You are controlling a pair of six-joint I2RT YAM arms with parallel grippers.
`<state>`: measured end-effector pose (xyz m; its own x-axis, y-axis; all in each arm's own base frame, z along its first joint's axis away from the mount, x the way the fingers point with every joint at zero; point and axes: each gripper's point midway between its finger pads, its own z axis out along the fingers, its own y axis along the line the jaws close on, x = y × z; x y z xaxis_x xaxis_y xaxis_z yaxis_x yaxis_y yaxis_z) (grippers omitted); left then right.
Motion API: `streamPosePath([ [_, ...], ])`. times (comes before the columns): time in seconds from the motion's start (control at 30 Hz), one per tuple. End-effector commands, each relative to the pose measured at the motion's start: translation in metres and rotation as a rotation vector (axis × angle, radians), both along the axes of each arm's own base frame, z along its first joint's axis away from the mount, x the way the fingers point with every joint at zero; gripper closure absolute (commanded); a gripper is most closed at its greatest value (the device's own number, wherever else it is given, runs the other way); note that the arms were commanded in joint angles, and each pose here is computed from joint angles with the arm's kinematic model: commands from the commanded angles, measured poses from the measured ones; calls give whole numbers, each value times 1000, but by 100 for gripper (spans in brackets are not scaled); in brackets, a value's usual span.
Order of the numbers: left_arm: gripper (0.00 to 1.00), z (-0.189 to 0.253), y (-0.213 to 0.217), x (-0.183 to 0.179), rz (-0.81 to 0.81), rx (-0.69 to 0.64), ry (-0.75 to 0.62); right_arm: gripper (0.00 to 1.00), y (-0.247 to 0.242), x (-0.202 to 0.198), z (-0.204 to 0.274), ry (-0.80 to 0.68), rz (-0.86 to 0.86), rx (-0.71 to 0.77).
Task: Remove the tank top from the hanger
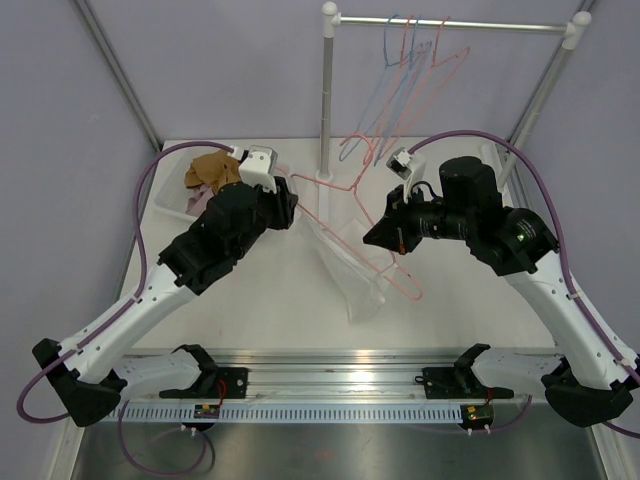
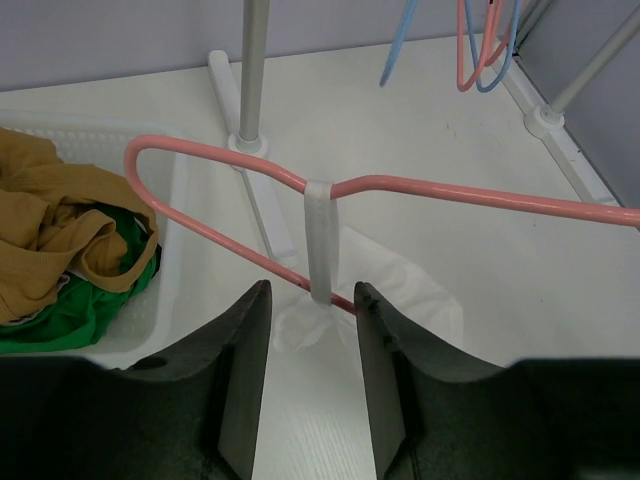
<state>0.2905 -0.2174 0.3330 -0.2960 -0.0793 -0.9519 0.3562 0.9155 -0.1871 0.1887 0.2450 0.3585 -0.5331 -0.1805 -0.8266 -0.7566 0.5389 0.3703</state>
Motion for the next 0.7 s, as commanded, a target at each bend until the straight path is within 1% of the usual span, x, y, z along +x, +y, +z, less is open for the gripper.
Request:
streamPosePath([
  [0.0,64,26,2,2,12,-54,-64,100,7,0,26,-80,21,78],
  [0.1,69,22,1,5,19,-42,-54,100,7,-2,26,-82,28,85],
  [0.13,76,22,1,5,22,-42,-54,100,7,-3,26,-80,32,87],
  [0.17,79,22,1,6,22,-44,-55,100,7,-3,26,-83,34,87],
  [0.47,86,27,4,12,55,-36,-67,100,9,-9,16,-58,61,83],
  [0.57,86,27,6,15,70,-39,-68,100,9,-11,12,-50,72,82],
  [0.67,79,29,4,17,66,-48,-71,100,9,-13,10,-42,81,80],
])
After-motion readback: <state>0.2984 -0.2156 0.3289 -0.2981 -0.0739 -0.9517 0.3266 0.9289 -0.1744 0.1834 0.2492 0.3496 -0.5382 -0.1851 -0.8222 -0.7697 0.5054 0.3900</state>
